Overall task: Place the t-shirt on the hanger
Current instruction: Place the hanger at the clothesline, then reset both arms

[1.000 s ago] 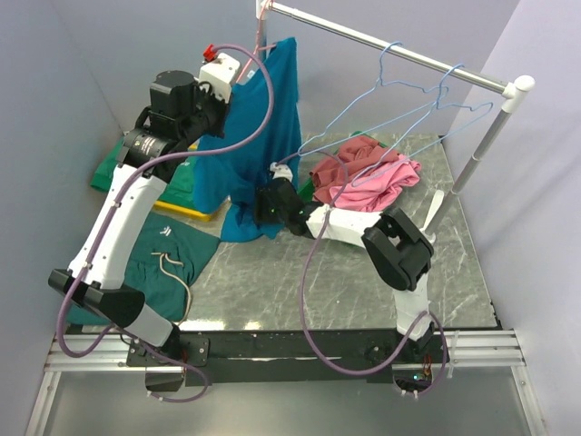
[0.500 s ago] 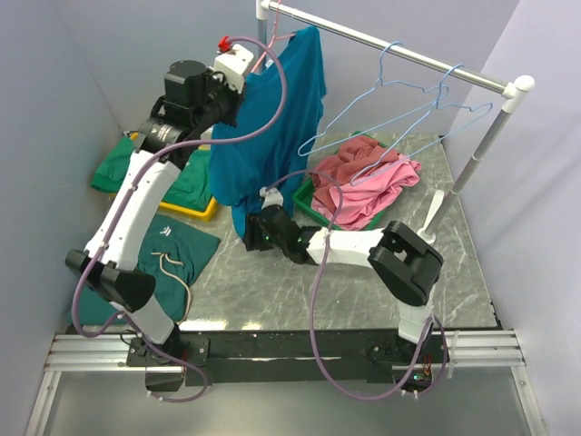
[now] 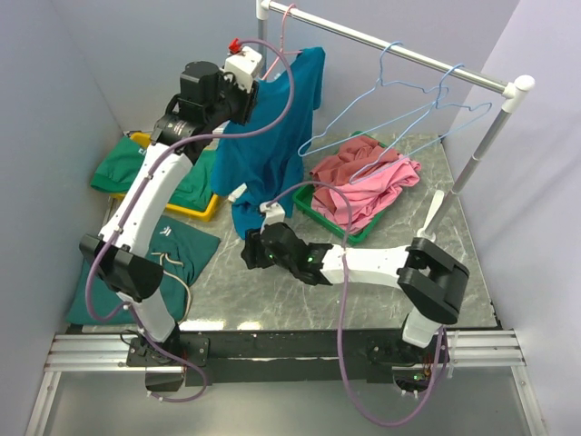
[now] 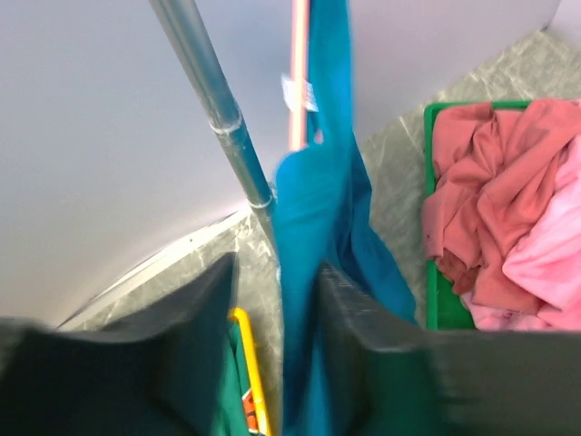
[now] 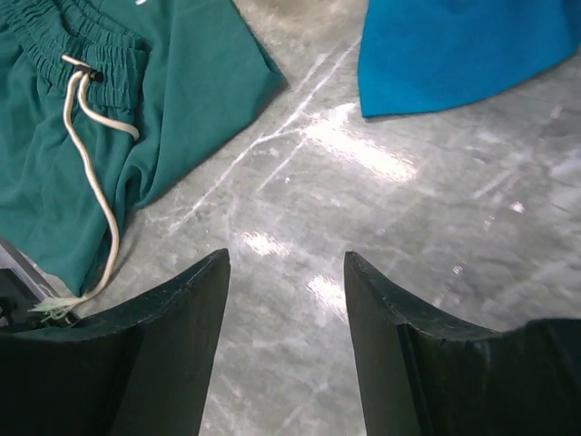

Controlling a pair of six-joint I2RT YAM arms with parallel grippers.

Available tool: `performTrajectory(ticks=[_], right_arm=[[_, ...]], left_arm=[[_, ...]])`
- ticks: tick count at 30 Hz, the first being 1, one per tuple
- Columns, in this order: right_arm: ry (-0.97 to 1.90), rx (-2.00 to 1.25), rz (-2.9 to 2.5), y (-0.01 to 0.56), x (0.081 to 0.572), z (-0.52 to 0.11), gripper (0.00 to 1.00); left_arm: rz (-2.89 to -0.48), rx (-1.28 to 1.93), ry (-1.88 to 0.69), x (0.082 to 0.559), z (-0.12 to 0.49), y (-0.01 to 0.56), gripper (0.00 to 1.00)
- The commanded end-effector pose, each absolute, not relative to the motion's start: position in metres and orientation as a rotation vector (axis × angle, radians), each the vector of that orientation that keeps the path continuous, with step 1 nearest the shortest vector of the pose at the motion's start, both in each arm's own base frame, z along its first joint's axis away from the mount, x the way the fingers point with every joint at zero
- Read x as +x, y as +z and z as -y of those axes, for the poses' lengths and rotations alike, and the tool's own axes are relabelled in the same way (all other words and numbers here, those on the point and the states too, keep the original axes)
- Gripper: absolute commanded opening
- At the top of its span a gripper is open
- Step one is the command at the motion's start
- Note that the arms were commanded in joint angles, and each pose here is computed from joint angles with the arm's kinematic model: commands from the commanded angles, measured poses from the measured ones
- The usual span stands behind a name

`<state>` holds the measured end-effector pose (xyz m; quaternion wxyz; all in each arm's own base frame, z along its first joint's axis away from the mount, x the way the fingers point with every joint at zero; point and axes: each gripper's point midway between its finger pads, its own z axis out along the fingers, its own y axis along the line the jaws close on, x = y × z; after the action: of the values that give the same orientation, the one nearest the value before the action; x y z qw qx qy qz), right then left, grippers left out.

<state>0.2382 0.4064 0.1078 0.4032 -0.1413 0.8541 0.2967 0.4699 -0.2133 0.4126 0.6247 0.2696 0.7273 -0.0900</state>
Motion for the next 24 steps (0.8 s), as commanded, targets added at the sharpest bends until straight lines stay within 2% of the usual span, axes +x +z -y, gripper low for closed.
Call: performTrajectory(ticks=[1,3,4,5,10,14,18,19,24], right_arm=[[0.751,-0.311,-2.062,0.141,0.239,-0.393,0.62],[0.736,-0.290,-2.047,0.150,0.240,-0.385,0.62],[0.724,-0.285,-2.048,0.150,0.239,-0.381,0.63],[0.706,-0.276,-2.057,0.149,0.239,-0.376,0.63],[0.708,-0.224,-2.013,0.168,0.235,-0.355,0.71],[0.709,-0.152,-1.989,0.180,0.231,-0.331,0.83],[0.708,-0.094,-1.966,0.183,0.223,-0.303,0.90],[0.711,-0.080,-1.957,0.186,0.222,-0.298,0.91],[0.704,-0.001,-1.916,0.194,0.215,-0.264,0.93]], left_arm=[[-1.534,0.530,-0.263,0.450,0.206,0.466,0.54],[-1.510,0.489,-0.278,0.439,0.200,0.478,0.64],[-1.504,0.463,-0.281,0.435,0.196,0.483,0.77],[-1.501,0.434,-0.282,0.431,0.192,0.488,0.99],[-1.537,0.305,-0.415,0.389,0.181,0.494,0.96],[-1.609,0.241,-0.558,0.352,0.182,0.468,0.97],[-1.674,0.173,-0.646,0.309,0.191,0.415,0.96],[-1.684,0.214,-0.704,0.290,0.211,0.407,0.96],[-1.811,0.187,-0.793,0.243,0.237,0.328,0.96]])
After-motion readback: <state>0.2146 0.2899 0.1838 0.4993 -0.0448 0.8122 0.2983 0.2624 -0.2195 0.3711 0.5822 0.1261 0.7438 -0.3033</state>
